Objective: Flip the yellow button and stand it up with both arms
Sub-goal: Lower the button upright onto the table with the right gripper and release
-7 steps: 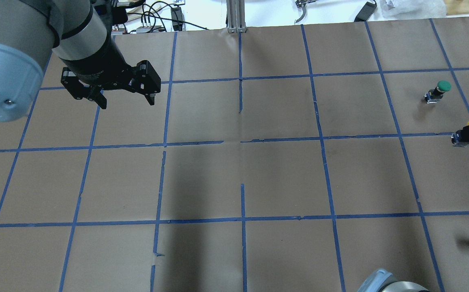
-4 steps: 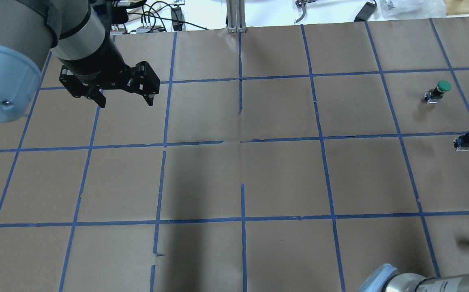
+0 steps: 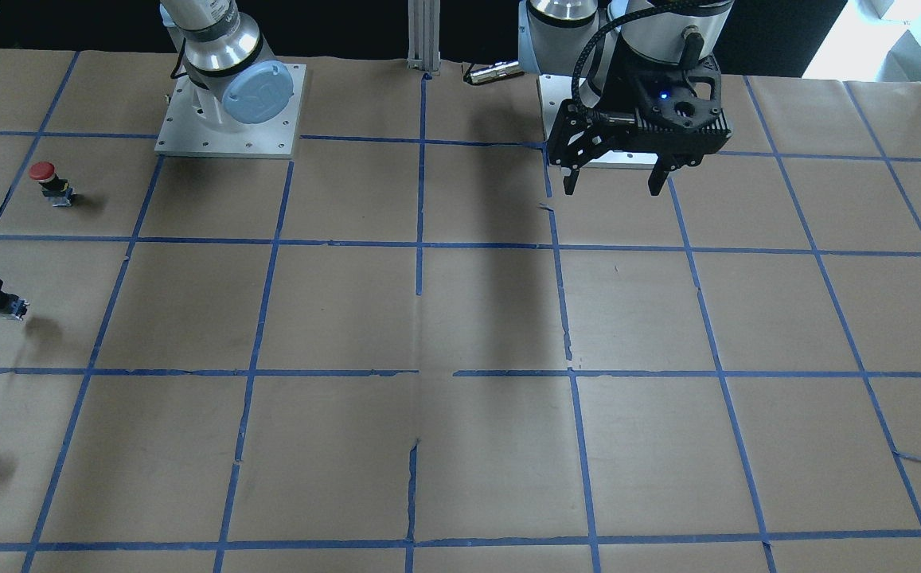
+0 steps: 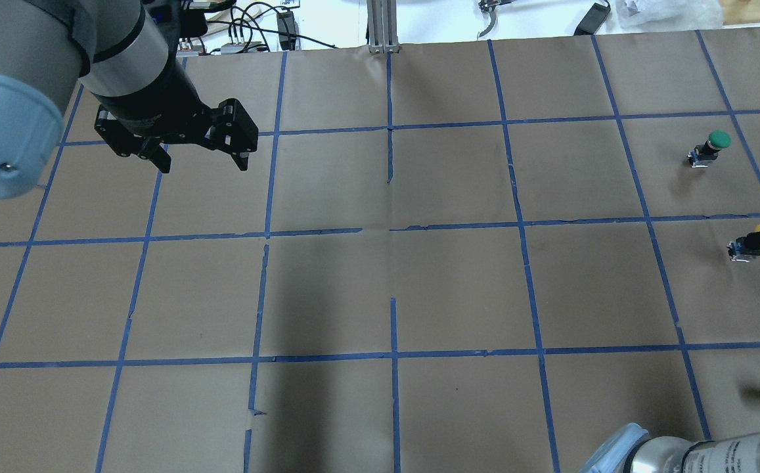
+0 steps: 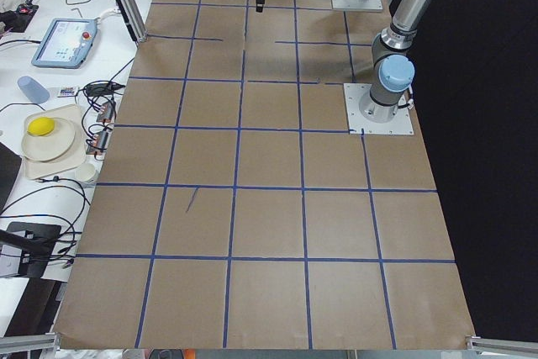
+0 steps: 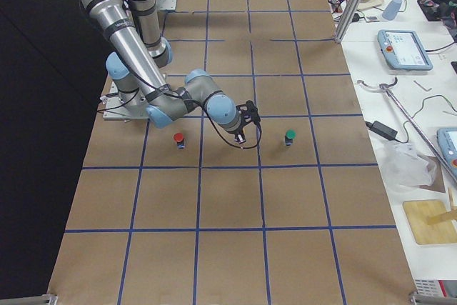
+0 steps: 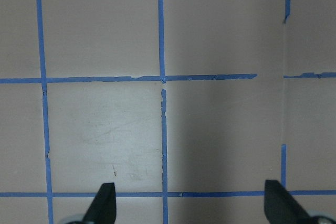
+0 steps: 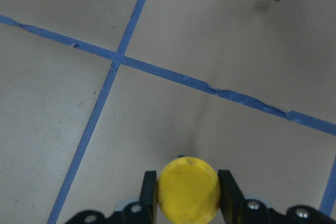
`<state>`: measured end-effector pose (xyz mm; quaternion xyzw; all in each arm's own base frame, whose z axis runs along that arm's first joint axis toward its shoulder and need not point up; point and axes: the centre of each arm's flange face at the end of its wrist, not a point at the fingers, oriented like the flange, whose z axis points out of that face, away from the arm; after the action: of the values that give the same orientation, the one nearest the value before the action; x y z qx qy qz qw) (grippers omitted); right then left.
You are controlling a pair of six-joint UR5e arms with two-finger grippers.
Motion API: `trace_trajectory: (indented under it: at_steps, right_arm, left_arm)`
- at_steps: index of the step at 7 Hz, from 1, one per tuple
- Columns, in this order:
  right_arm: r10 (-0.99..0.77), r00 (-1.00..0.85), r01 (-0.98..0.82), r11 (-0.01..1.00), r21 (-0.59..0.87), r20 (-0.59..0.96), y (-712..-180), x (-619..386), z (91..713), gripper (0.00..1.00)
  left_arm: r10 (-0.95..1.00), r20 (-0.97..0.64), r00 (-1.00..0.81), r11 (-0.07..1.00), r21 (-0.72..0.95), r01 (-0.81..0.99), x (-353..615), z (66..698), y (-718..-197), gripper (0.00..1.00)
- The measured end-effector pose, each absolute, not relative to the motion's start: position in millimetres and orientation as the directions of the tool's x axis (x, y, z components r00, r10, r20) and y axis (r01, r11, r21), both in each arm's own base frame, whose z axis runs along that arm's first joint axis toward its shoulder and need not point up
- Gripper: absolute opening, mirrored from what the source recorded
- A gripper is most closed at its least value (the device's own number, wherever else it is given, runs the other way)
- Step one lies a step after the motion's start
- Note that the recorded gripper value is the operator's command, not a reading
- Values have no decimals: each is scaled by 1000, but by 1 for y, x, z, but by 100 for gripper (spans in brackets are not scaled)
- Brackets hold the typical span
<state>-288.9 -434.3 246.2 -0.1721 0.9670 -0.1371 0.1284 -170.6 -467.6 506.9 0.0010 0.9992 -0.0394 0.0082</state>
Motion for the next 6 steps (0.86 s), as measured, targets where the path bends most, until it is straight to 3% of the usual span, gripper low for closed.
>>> trace_trajectory:
  at_steps: [4, 5, 6]
  right_arm:
    - [-361, -907, -291, 909, -297, -217, -429, -284, 237, 31]
    - [-359, -908, -290, 910, -295, -215, -429, -285, 237, 54]
    - [-357, -909, -289, 911, -293, -215, -429, -285, 237, 84]
  left_arm:
    - [1, -19, -1000, 997, -83, 3, -170, 510, -467, 100]
    - [2, -19, -1000, 996, -84, 4, -171, 511, -466, 100]
    - [2, -20, -1000, 996, -84, 4, -171, 511, -465, 100]
